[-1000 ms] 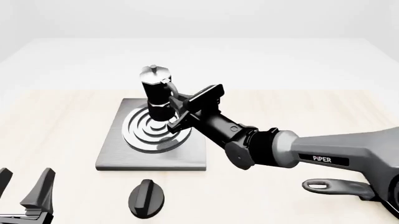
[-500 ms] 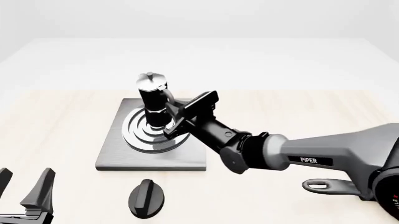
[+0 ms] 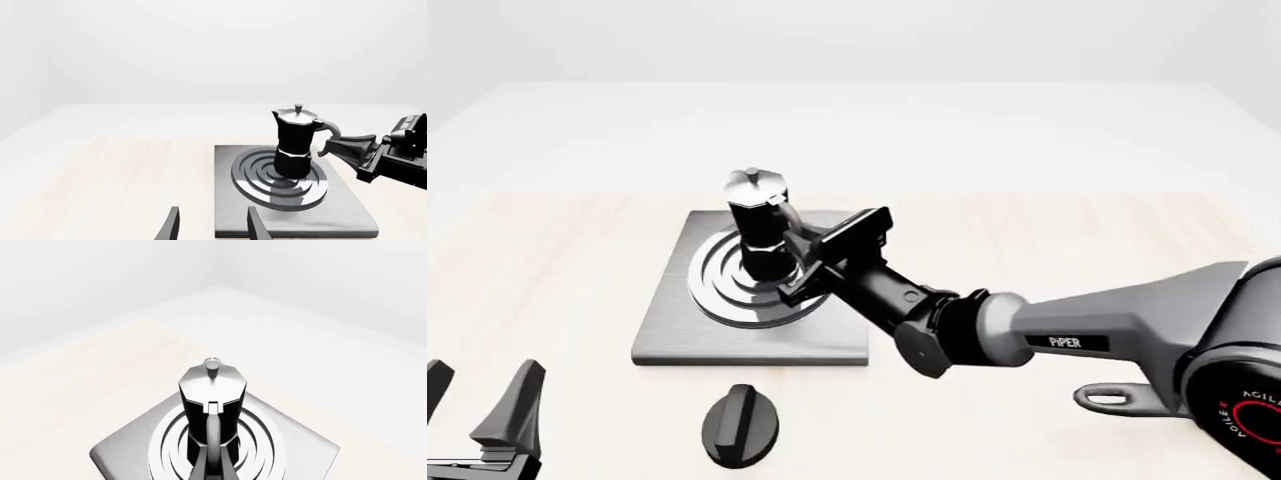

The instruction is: Put the moka pot on the stove.

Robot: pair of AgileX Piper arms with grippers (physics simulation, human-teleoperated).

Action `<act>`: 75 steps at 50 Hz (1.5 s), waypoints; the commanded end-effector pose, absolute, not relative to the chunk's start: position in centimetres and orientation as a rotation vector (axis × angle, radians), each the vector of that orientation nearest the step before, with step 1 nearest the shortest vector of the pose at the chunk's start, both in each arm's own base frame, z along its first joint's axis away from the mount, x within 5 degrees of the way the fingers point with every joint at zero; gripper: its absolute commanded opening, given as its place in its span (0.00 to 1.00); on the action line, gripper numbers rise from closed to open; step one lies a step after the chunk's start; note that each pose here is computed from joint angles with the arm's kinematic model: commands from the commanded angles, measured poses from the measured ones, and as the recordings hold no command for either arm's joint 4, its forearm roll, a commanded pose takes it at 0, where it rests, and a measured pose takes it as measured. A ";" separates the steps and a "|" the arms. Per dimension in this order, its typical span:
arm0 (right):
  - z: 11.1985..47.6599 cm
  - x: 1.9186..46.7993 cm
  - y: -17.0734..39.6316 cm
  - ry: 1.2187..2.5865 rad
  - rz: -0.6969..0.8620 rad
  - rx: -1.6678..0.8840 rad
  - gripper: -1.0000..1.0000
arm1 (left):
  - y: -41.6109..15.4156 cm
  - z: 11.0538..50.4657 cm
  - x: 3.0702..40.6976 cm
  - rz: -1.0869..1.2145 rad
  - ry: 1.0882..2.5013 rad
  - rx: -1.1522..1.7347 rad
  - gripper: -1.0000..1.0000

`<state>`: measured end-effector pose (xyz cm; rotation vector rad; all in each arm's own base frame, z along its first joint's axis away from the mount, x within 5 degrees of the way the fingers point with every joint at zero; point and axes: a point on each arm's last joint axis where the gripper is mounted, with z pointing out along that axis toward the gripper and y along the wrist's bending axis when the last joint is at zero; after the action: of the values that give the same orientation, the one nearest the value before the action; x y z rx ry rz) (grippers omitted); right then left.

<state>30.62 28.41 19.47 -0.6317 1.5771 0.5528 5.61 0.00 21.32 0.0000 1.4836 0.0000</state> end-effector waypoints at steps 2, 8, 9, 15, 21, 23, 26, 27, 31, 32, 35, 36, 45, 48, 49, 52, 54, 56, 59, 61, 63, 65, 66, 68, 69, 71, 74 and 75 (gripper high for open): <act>19.3 30.9 28.4 1.570 0.567 -0.609 0.00 | 0.0 21.3 5.6 0.000 1.484 0.000 1.00; 18.7 31.0 28.3 1.583 0.569 -0.599 0.00 | 0.0 21.3 5.6 0.000 1.484 0.000 1.00; 18.6 31.1 28.3 1.584 0.569 -0.599 0.00 | 0.0 21.3 5.6 0.000 1.484 0.000 1.00; 18.3 31.2 28.5 1.589 0.565 -0.607 0.00 | 0.0 21.3 5.6 0.000 1.484 0.000 1.00; 18.0 31.4 28.5 1.593 0.551 -0.618 1.00 | 0.0 21.3 5.6 0.000 1.484 0.000 1.00; 18.0 31.4 28.6 1.592 0.551 -0.620 1.00 | 0.0 21.3 5.6 0.000 1.484 0.000 1.00; 17.9 31.5 28.6 1.592 0.548 -0.621 1.00 | 0.0 21.3 5.6 0.000 1.484 0.000 1.00; 17.9 31.5 28.6 1.592 0.548 -0.622 1.00 | 0.0 21.3 5.6 0.000 1.484 0.000 1.00; 17.9 31.5 28.7 1.594 0.549 -0.622 1.00 | 0.0 21.3 5.6 0.000 1.484 0.000 1.00; 17.8 31.5 28.7 1.594 0.548 -0.622 1.00 | 0.0 21.3 5.6 0.000 1.484 0.000 1.00; 17.8 31.5 28.8 1.594 0.551 -0.623 1.00 | 0.0 21.3 5.6 0.000 1.484 0.000 1.00; 17.8 31.5 28.8 1.594 0.551 -0.623 1.00 | 0.0 21.3 5.6 0.000 1.484 0.000 1.00; 17.8 31.4 28.7 1.597 0.554 -0.620 1.00 | 0.0 21.3 5.6 0.000 1.484 0.000 1.00; 18.1 31.3 28.5 1.594 0.555 -0.616 1.00 | 0.0 21.3 5.6 0.000 1.484 0.000 1.00; 18.2 31.3 28.4 1.593 0.555 -0.613 1.00 | 0.0 21.3 5.6 0.000 1.484 0.000 1.00; 18.4 30.9 28.3 1.592 0.559 -0.616 1.00 | 0.0 21.3 5.6 0.000 1.484 0.000 1.00; 18.6 30.7 28.2 1.591 0.560 -0.616 1.00 | 0.0 21.3 5.6 0.000 1.484 0.000 1.00; 19.0 30.4 27.9 1.587 0.561 -0.616 1.00 | 0.0 21.3 5.6 0.000 1.484 0.000 1.00; 19.4 30.1 27.5 1.583 0.559 -0.615 1.00 | 0.0 21.3 5.6 0.000 1.484 0.000 1.00; 19.5 29.9 27.3 1.583 0.557 -0.614 1.00 | 0.0 21.3 5.6 0.000 1.484 0.000 1.00; 19.7 29.8 27.1 1.584 0.556 -0.612 1.00 | 0.0 21.3 5.6 0.000 1.484 0.000 1.00; 19.9 29.6 26.9 1.583 0.555 -0.612 1.00 | 0.0 21.3 5.6 0.000 1.484 0.000 1.00; 20.0 29.5 26.8 1.582 0.555 -0.612 1.00 | 0.0 21.3 5.6 0.000 1.484 0.000 1.00; 20.2 29.3 26.5 1.578 0.554 -0.609 1.00 | 0.0 21.3 5.6 0.000 1.484 0.000 1.00; 20.3 29.2 26.4 1.576 0.554 -0.608 1.00 | 0.0 21.3 5.6 0.000 1.484 0.000 1.00; 20.6 28.9 26.3 1.572 0.557 -0.608 1.00 | 0.0 21.3 5.6 0.000 1.484 0.000 1.00; 21.1 28.6 26.0 1.566 0.561 -0.603 1.00 | 0.0 21.3 5.6 0.000 1.484 0.000 1.00; 21.2 28.5 25.9 1.565 0.561 -0.602 1.00 | 0.0 21.3 5.6 0.000 1.484 0.000 1.00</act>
<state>29.47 26.78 20.08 -0.6097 1.5775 0.5571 5.61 0.00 21.32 0.0000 1.4836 0.0000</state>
